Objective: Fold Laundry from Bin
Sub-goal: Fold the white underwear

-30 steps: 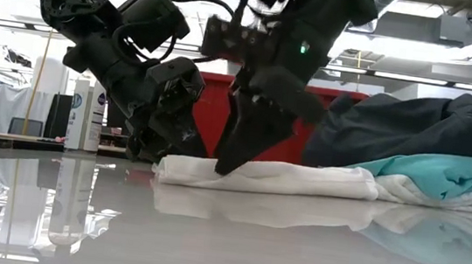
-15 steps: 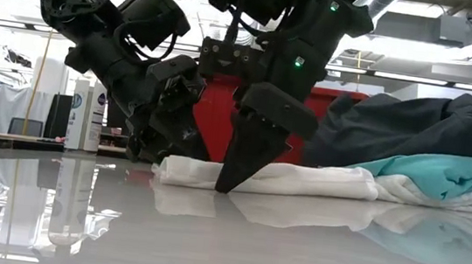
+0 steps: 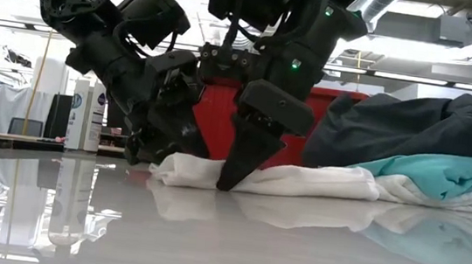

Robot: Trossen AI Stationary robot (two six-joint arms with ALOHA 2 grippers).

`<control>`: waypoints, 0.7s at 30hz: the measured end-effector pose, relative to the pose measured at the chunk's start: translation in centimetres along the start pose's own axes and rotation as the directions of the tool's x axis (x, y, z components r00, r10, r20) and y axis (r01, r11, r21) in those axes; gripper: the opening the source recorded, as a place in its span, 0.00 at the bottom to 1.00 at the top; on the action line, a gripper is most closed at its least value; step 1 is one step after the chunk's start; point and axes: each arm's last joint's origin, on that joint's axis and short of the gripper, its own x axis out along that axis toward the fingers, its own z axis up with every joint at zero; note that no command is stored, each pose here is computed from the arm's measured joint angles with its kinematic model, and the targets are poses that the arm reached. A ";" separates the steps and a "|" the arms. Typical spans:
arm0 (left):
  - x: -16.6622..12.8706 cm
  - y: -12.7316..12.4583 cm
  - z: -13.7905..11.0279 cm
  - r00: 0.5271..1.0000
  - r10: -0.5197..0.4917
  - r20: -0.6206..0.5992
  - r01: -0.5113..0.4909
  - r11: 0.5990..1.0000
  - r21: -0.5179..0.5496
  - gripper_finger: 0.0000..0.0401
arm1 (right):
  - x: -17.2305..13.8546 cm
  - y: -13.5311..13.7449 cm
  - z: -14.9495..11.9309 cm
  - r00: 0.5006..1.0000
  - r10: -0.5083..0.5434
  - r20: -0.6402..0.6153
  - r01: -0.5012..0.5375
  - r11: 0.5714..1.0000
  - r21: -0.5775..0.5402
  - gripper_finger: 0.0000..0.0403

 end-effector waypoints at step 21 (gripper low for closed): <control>-3.9 0.3 4.6 0.981 -0.135 0.140 0.076 0.928 0.364 0.55 | -2.0 8.3 -2.3 0.999 0.030 -0.032 -0.040 0.914 -0.404 0.06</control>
